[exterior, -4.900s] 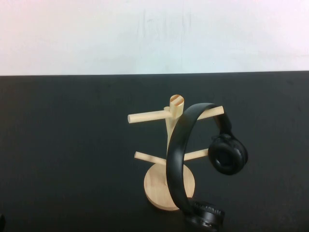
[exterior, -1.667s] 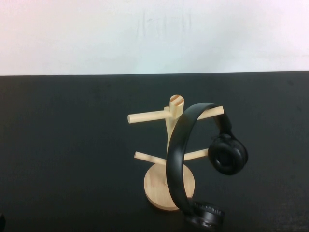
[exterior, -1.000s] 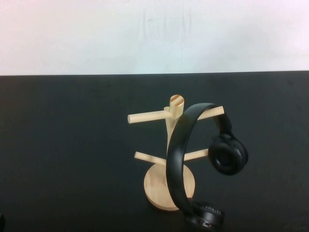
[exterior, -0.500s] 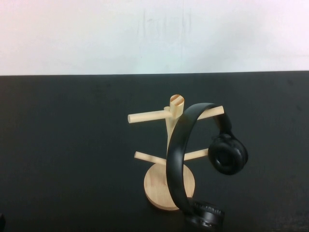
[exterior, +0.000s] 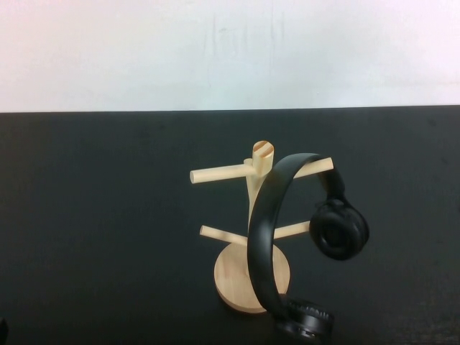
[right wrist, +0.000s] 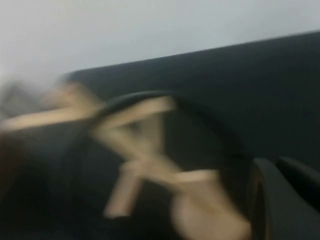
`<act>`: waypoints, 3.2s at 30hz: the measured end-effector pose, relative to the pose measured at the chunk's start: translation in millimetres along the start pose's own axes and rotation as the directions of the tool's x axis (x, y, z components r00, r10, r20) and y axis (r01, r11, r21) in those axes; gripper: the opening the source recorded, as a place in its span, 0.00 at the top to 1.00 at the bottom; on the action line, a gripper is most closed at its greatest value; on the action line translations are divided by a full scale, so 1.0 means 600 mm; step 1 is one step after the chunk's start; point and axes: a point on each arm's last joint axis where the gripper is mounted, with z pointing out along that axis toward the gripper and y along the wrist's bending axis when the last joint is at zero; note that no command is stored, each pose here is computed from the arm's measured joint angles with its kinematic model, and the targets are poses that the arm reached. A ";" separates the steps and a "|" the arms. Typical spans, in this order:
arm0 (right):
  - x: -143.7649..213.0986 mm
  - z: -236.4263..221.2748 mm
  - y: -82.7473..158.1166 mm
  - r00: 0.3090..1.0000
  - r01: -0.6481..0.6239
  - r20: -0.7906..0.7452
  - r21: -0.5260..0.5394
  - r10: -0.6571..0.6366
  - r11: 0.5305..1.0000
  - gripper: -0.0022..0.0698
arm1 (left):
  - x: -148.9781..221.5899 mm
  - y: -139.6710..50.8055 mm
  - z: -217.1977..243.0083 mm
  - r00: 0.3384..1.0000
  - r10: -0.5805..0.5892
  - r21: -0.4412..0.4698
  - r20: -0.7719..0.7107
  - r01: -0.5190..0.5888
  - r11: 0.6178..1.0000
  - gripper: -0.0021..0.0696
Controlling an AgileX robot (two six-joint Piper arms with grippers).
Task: Take out the headphones from the headphone stand
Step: Pick up the headphones from the headphone stand, then place the headphones on the table
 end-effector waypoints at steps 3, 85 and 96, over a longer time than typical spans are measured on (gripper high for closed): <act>-0.005 0.013 0.018 1.000 0.000 -0.009 -0.164 -0.002 0.987 0.97 | 0.000 0.000 0.000 1.000 0.000 0.000 0.000 0.000 1.000 0.97; -0.005 0.158 -0.066 0.887 -0.038 -0.375 0.522 0.269 0.852 0.88 | 0.000 0.000 0.000 1.000 0.000 0.000 0.000 0.000 1.000 0.97; 0.081 0.290 -0.129 0.759 -0.037 -0.523 0.560 0.388 0.828 0.88 | 0.000 0.000 0.000 1.000 0.000 0.000 0.000 0.000 1.000 0.97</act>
